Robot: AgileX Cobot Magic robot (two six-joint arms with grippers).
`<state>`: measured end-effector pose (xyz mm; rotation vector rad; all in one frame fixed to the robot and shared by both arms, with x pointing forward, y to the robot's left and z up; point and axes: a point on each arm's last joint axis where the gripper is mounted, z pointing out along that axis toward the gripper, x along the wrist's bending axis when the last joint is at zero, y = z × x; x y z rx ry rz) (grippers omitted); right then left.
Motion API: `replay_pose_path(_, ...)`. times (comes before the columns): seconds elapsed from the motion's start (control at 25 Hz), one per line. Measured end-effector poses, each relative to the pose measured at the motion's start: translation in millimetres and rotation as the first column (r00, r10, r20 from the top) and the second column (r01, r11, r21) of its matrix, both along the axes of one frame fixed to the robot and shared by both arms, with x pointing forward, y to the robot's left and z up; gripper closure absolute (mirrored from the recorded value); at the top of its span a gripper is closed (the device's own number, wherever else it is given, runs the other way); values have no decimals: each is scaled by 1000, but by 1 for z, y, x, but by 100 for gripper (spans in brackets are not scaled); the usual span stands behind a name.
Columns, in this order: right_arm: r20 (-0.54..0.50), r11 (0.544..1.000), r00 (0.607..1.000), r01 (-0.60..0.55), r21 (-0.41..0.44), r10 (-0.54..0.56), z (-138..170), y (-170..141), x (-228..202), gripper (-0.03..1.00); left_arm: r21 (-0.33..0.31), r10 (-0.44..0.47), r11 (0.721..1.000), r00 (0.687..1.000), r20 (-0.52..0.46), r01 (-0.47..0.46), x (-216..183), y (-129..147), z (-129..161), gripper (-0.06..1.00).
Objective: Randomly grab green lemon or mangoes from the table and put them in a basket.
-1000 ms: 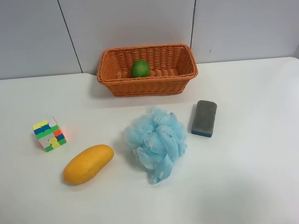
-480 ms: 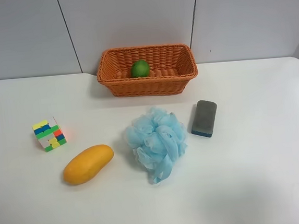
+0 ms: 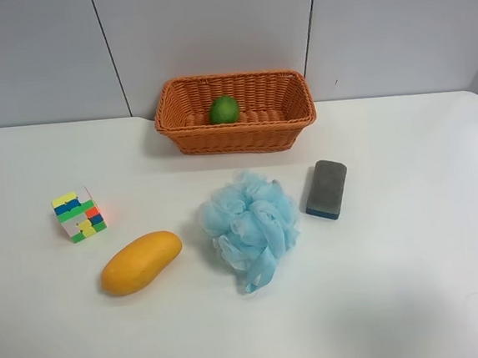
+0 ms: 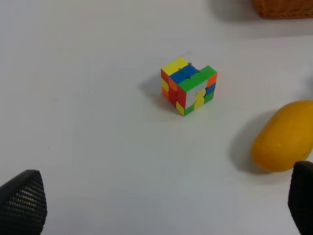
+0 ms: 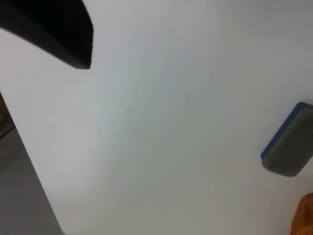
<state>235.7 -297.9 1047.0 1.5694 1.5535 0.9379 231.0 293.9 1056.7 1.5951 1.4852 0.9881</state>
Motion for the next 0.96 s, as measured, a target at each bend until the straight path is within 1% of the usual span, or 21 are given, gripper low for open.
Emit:
replay_pose_path(0.16,0,999,999,39,0,-39,0,0,0,5,0,0,1000,1000,0,0,0,0,0,-5)
replay_pose_path(0.96,0,999,999,40,0,-40,0,0,0,5,0,0,1000,1000,0,0,0,0,0,-5)
